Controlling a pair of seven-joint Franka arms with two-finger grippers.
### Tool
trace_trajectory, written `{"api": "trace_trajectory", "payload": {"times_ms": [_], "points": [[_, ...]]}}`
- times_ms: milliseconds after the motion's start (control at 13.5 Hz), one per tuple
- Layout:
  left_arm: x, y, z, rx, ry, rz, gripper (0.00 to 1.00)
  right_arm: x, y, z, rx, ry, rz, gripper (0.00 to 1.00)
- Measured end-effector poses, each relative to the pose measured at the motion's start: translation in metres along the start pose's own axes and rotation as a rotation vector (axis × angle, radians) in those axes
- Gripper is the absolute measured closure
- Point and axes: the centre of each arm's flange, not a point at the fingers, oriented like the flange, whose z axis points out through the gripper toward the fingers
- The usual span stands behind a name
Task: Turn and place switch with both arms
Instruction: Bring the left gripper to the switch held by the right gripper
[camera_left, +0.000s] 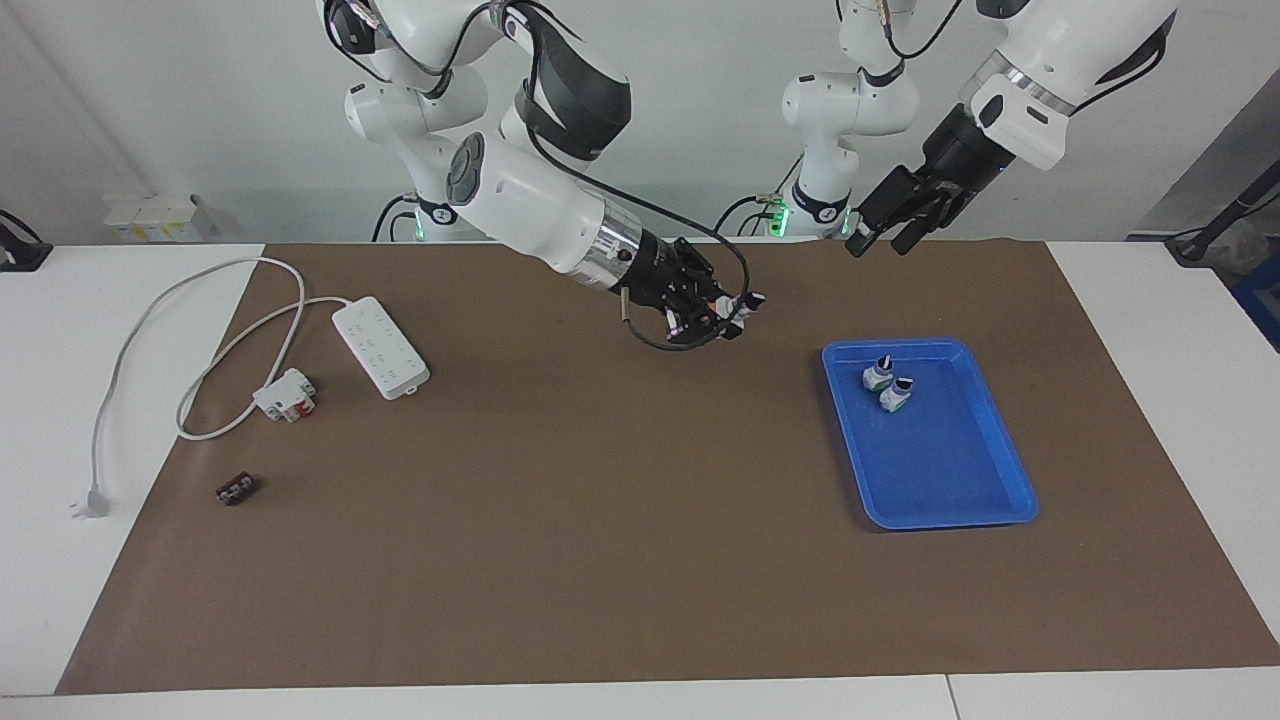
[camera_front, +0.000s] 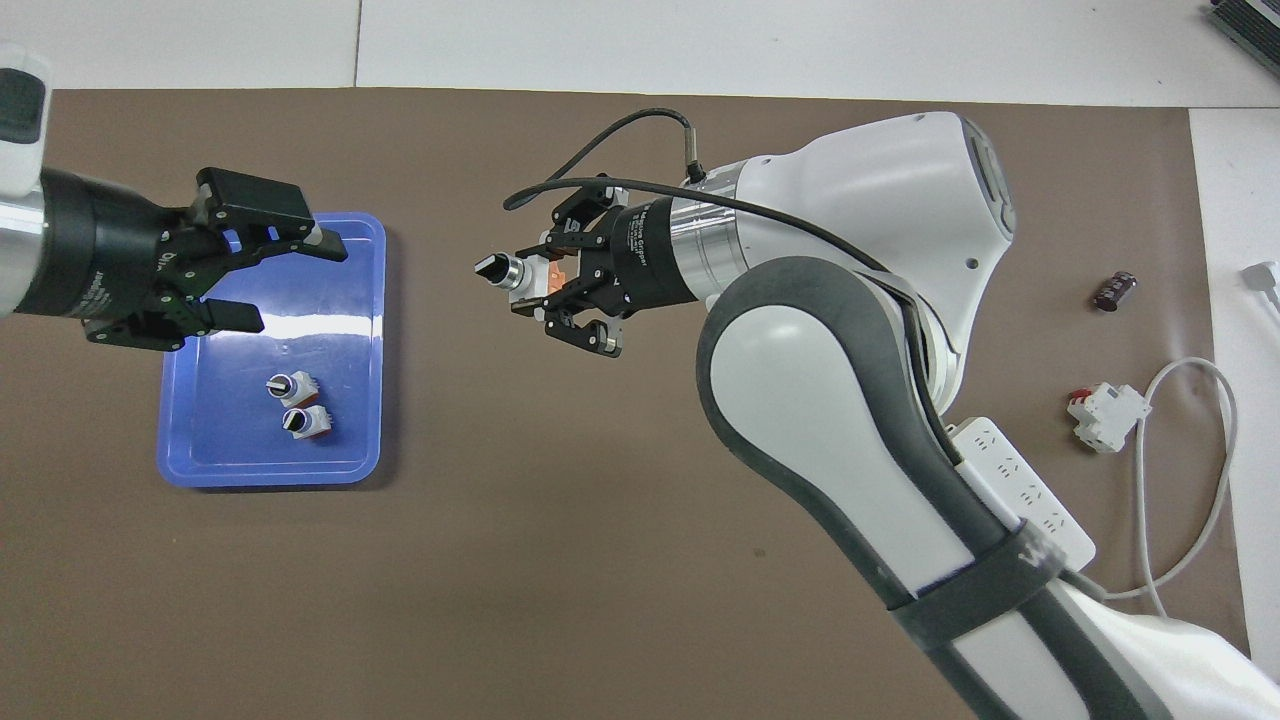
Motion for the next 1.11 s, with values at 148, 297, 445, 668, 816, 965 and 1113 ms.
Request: {"api": "trace_trajectory", "payload": {"times_ms": [148,297,445,668,816,965,1113], "points": [[0.008,0.008,0.022,-0.012,-0.036,-0.088,0.0,0.0,0.0,0.0,0.0,0.0,0.0,0.59],[0.018,0.018,0.038,-0.039,-0.078,-0.148,0.01,0.0,0.0,0.0,0.0,0.0,0.0,0.59],[0.017,0.034,0.057,-0.04,-0.112,-0.16,0.0,0.0,0.0,0.0,0.0,0.0,0.0,0.59],[0.001,0.057,0.078,-0.034,-0.156,-0.143,0.12,0.0,0.0,0.0,0.0,0.0,-0.001,0.59],[-0.002,0.061,0.079,-0.044,-0.165,-0.14,0.42,0.0,0.0,0.0,-0.002,0.0,-0.001,0.59],[-0.003,0.064,0.074,-0.057,-0.162,-0.138,0.65,-0.003,0.003,0.003,-0.011,0.0,-0.004,0.59],[-0.002,0.065,0.073,-0.061,-0.16,-0.138,0.75,-0.003,0.004,0.004,-0.011,0.0,-0.006,0.59]]}}
